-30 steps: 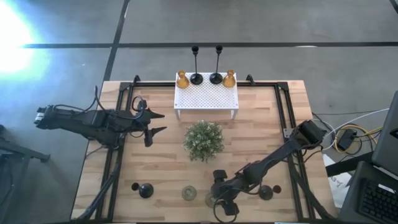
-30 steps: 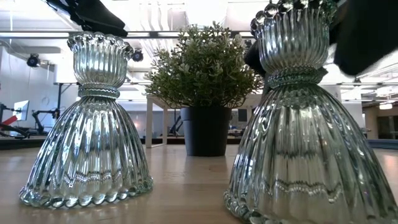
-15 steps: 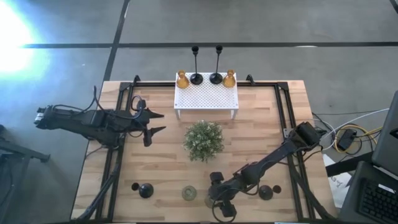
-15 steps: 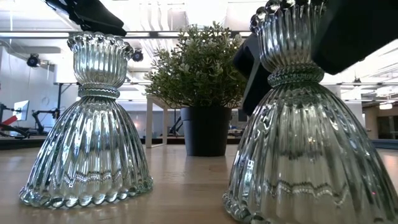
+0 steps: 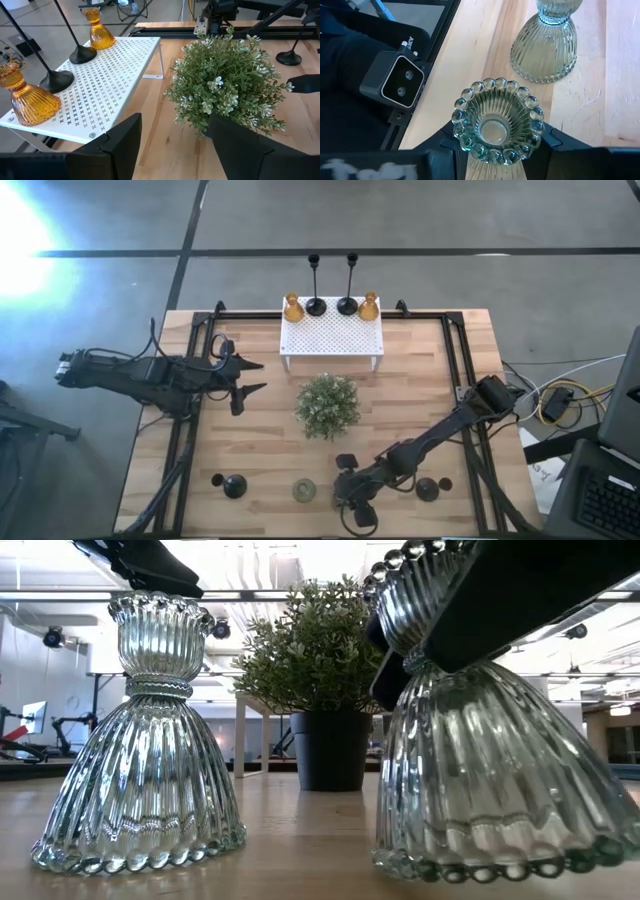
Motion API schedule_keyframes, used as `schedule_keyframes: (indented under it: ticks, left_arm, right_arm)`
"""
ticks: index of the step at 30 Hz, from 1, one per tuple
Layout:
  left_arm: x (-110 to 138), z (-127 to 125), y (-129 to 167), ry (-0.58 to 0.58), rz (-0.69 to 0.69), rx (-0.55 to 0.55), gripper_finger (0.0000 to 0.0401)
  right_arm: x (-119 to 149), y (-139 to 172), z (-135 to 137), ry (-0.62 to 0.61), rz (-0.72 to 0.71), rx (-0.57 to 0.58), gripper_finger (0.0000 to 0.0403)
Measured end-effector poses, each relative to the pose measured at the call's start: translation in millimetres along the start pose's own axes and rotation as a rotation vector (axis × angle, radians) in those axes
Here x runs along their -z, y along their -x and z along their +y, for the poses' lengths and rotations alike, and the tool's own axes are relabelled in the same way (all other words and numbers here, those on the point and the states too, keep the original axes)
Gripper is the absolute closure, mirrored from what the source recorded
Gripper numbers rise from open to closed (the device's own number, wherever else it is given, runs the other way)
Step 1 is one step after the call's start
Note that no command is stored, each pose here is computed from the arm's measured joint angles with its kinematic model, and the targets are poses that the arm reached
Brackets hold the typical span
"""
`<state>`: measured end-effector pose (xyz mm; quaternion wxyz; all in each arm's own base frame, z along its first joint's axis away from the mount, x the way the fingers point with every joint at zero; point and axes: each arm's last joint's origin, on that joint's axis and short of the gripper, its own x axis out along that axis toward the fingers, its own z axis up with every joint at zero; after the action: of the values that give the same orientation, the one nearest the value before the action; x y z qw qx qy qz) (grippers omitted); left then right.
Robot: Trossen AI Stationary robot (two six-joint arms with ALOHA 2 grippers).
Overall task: Pick & Place candle stick holders
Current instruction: Put the right green glass candle holder on the shelf
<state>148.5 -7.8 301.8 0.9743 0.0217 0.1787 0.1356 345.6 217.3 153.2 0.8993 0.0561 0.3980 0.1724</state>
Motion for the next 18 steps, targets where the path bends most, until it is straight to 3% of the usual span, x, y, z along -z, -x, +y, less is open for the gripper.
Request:
schedule_keyframes:
  ticks: [10, 18]
  left_arm:
    - [0, 0, 0, -0.001, 0.002, 0.0, 0.0165]
    - [0, 0, 1, -0.001, 0.003, 0.0, 0.0165]
  right_arm:
    - [0, 13, -2, -0.015, 0.048, 0.069, 0.028]
    - [-9, 72, -3, -0.032, 0.123, 0.188, 0.028]
